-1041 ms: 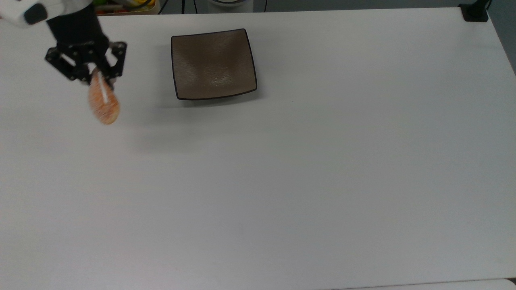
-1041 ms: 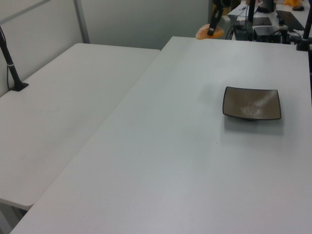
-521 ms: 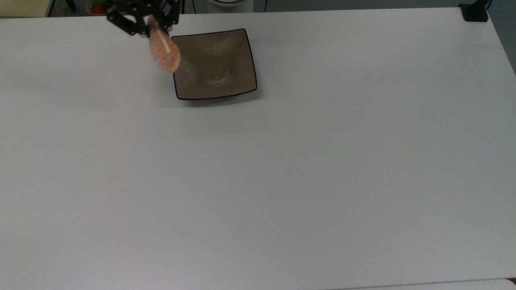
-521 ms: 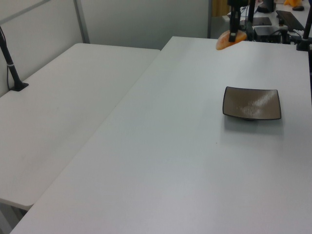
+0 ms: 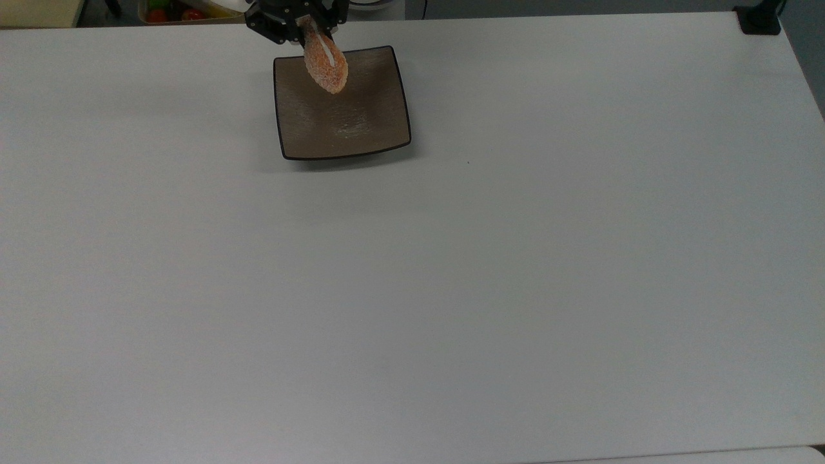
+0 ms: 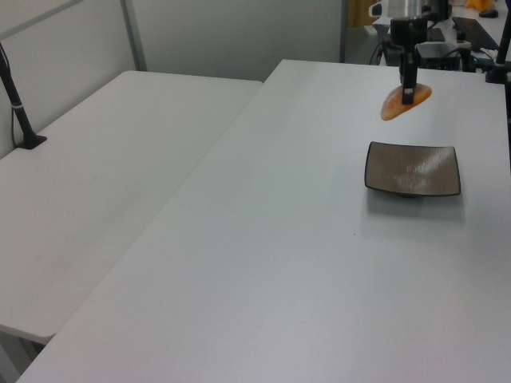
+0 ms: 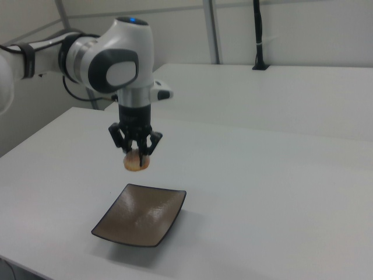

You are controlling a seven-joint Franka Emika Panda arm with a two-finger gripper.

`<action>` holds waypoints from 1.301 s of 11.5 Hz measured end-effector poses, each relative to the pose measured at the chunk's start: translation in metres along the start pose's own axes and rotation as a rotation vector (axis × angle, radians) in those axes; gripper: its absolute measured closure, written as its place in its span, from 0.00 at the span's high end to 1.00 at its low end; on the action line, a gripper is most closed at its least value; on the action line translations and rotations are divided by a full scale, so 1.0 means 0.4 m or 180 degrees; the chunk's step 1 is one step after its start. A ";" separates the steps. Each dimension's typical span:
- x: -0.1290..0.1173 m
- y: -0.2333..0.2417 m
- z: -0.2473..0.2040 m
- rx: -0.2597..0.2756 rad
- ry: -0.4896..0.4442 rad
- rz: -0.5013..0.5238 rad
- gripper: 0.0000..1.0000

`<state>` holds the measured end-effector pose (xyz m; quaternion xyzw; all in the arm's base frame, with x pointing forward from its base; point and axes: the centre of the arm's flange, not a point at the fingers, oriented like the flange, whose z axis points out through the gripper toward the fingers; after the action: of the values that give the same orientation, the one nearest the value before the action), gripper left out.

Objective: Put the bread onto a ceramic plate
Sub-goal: 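Lower the bread roll onto the plate and open the gripper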

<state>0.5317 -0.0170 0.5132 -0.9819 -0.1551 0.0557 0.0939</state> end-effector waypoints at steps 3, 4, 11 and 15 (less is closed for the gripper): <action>-0.017 -0.002 0.119 0.0042 -0.0138 0.0016 0.33; -0.016 -0.004 0.159 0.0024 -0.0123 0.0033 0.33; -0.034 0.004 0.355 -0.0329 0.0069 0.0192 0.35; -0.037 -0.012 0.378 -0.0360 0.0058 0.0160 0.48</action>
<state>0.4953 0.0081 0.3678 -0.9896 -0.1324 0.0403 0.0382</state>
